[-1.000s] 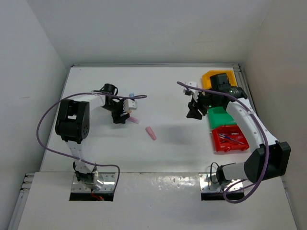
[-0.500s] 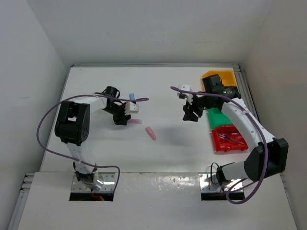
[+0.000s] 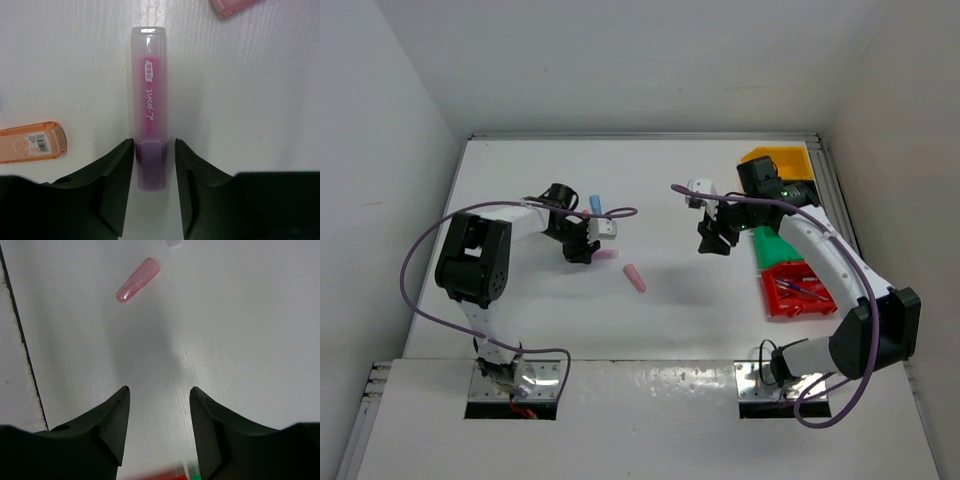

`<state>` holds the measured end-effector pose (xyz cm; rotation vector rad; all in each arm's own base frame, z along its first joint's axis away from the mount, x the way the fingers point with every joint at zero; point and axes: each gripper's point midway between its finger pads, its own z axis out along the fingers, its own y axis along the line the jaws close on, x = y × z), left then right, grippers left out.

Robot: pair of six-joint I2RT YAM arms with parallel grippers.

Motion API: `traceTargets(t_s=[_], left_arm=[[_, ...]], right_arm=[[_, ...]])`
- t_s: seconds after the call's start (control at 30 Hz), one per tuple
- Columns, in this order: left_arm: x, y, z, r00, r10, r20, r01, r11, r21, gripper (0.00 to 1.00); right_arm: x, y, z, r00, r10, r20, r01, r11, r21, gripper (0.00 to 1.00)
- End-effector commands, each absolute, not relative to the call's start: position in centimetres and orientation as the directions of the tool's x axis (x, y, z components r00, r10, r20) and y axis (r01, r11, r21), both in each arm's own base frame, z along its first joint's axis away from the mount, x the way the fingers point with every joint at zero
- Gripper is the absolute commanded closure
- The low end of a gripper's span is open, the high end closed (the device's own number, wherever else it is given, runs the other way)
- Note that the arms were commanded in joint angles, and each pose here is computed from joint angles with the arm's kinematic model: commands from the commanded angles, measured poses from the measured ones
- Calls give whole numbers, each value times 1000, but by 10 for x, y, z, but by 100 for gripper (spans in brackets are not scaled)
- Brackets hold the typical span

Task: Sort the stationery into containers
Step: Pick up the pen from the center of the board.

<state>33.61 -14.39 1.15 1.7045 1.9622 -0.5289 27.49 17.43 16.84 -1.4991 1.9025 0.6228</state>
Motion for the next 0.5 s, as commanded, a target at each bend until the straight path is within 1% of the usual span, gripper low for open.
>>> traceTargets(t_s=[0.0,0.03,0.07,0.13,0.17,0.23,0.27,0.3,0.33,0.37,0.43,0.47], left_arm=[[318,-152,7,-145,792,-593,989,140,-54,61],[313,-152,7,-159,791,-591,987,141,-76,64],[310,-154,8,-166,788,-593,986,139,-91,71],[302,-156,12,-199,772,-603,980,141,-143,75],[299,-162,19,-206,752,-627,978,130,-165,77],[281,-167,34,-240,727,-643,965,108,-237,78],[278,-177,48,-267,684,-678,956,102,-274,79],[271,-180,63,-295,663,-688,947,106,-304,79],[266,-186,74,-315,642,-699,939,106,-326,81],[263,-196,91,-364,591,-719,921,114,-373,82],[255,-205,120,-398,531,-748,907,109,-406,85],[248,-210,132,-446,487,-751,884,105,-456,86]], right_arm=[[278,182,177,-120,-661,-741,-973,225,-44,49],[278,182,177,-116,-662,-740,-974,224,-47,49],[278,183,178,-109,-664,-740,-975,218,-51,49],[274,185,179,-84,-672,-736,-978,197,-68,49],[270,186,176,-69,-684,-726,-981,181,-77,49],[266,188,179,-8,-698,-716,-980,146,-132,48],[261,192,174,32,-723,-690,-980,112,-163,47],[262,194,179,96,-732,-675,-971,82,-226,46],[261,197,180,128,-741,-659,-964,63,-257,46],[257,206,181,174,-752,-636,-956,26,-293,45],[256,217,189,233,-745,-625,-939,-4,-344,45],[254,229,193,276,-740,-613,-924,-27,-382,45]])
